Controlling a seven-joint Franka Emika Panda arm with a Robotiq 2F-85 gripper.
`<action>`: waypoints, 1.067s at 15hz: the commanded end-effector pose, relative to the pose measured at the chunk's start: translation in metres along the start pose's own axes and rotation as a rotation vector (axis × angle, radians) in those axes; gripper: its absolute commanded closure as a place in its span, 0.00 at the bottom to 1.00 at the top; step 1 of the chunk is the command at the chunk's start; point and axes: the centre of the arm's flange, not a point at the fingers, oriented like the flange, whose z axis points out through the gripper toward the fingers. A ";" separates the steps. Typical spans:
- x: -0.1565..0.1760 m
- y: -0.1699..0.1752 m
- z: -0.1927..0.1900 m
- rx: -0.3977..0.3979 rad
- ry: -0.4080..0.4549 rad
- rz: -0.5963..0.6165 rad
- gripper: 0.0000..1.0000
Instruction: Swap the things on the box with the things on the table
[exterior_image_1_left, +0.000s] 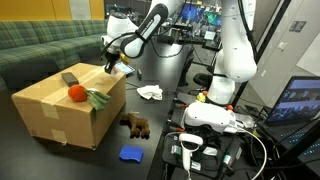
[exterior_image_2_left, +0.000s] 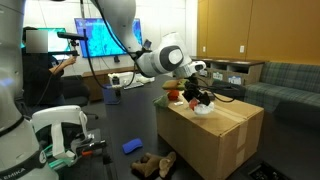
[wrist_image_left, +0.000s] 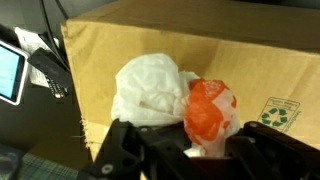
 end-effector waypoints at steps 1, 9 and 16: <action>0.017 -0.019 0.012 -0.020 0.041 -0.008 1.00; 0.032 -0.019 0.039 -0.098 0.049 0.036 1.00; 0.046 -0.008 0.017 -0.122 0.077 0.041 0.37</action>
